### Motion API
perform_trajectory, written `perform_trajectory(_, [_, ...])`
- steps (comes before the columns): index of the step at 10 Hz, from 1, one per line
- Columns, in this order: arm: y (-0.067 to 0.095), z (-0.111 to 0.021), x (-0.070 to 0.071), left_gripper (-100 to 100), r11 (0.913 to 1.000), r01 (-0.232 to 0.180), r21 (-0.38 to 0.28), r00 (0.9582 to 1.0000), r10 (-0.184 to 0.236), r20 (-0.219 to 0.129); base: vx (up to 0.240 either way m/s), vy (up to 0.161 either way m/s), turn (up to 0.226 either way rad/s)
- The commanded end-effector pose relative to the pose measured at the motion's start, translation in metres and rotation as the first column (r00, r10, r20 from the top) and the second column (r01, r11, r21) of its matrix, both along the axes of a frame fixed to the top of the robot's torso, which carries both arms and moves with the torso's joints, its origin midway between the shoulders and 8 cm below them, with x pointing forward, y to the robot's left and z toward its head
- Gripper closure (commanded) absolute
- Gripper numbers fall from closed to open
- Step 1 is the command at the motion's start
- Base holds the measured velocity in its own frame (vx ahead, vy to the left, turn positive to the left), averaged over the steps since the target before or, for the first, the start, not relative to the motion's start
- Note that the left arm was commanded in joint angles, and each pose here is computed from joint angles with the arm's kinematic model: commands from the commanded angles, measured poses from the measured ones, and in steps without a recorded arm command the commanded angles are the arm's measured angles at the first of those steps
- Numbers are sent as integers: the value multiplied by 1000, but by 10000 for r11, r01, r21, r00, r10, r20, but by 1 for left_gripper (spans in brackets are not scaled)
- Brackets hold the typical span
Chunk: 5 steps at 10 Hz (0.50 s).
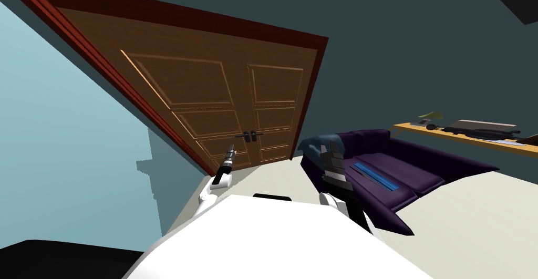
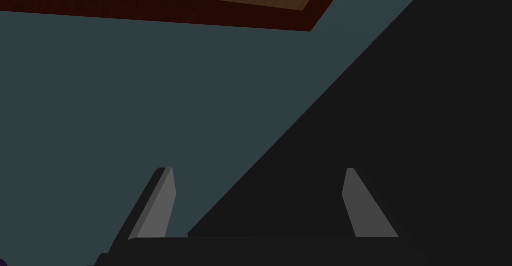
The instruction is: Pull the door open
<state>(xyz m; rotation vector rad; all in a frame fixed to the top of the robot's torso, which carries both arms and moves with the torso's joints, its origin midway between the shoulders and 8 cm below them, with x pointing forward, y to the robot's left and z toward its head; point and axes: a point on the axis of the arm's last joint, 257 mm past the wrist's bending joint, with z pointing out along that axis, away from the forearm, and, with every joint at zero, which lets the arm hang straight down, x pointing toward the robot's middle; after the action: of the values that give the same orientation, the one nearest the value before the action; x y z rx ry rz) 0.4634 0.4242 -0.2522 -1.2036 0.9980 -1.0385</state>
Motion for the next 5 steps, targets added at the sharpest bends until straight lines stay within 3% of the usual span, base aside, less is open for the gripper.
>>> perform_trajectory(1, [7, -9, 0, -100, 9998, -113, -139, 9998, 110, -174, 167, 21, -34])
perform_trajectory(5, [24, -26, 1, -100, 9983, -391, -428, 9978, 368, -543, 145, 7, -34])
